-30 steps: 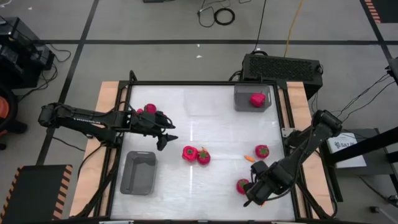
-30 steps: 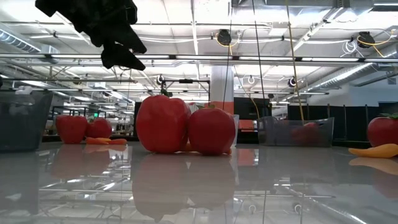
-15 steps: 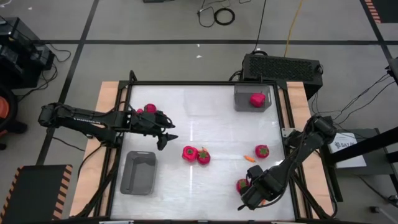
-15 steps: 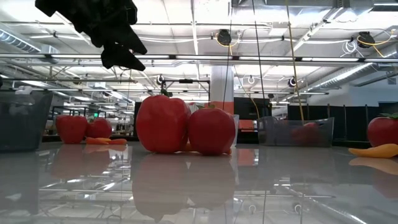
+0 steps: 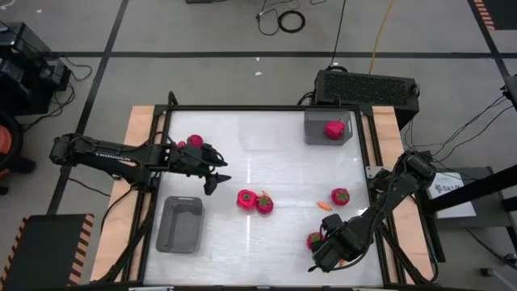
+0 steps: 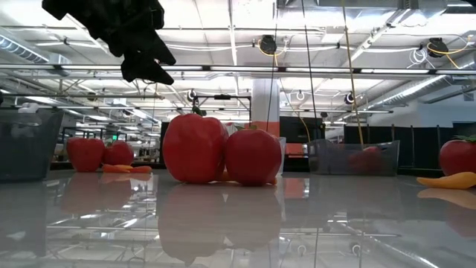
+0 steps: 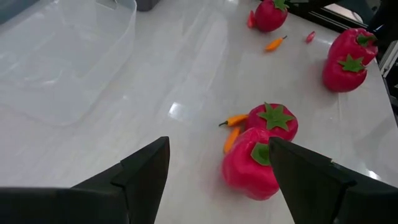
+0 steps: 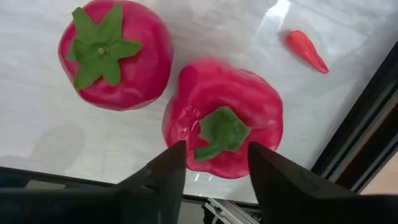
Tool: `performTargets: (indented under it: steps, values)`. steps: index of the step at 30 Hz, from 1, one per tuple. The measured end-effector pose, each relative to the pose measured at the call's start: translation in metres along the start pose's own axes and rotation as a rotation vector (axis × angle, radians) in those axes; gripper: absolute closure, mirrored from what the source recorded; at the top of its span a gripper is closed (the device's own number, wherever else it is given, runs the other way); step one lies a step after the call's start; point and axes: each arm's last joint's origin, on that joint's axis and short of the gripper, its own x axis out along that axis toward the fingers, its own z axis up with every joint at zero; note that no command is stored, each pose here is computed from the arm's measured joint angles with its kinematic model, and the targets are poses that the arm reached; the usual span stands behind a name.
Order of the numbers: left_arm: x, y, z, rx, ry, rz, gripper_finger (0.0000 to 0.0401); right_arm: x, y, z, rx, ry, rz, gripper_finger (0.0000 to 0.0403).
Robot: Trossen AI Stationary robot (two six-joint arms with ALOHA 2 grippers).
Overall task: Sort produce into baskets
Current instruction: Put the red bell pepper into the top gray bin
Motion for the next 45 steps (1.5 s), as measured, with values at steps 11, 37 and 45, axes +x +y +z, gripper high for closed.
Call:
performTargets:
  steps: [11, 37, 45]
  values:
    - [0.000, 0.000, 0.000, 0.001, 0.002, 0.001, 0.0122, 0.005, 0.000, 0.002, -0.012, -0.004, -0.001, 0.0293]
    - [0.000, 0.004, 0.001, 0.051, -0.026, 0.082, 0.0122, -0.027, -0.014, 0.044, 0.001, -0.113, -0.050, 0.0387]
    - [0.000, 0.005, 0.002, 0.042, -0.032, 0.088, 0.0122, -0.070, -0.038, 0.099, 0.063, -0.379, -0.001, 0.0388]
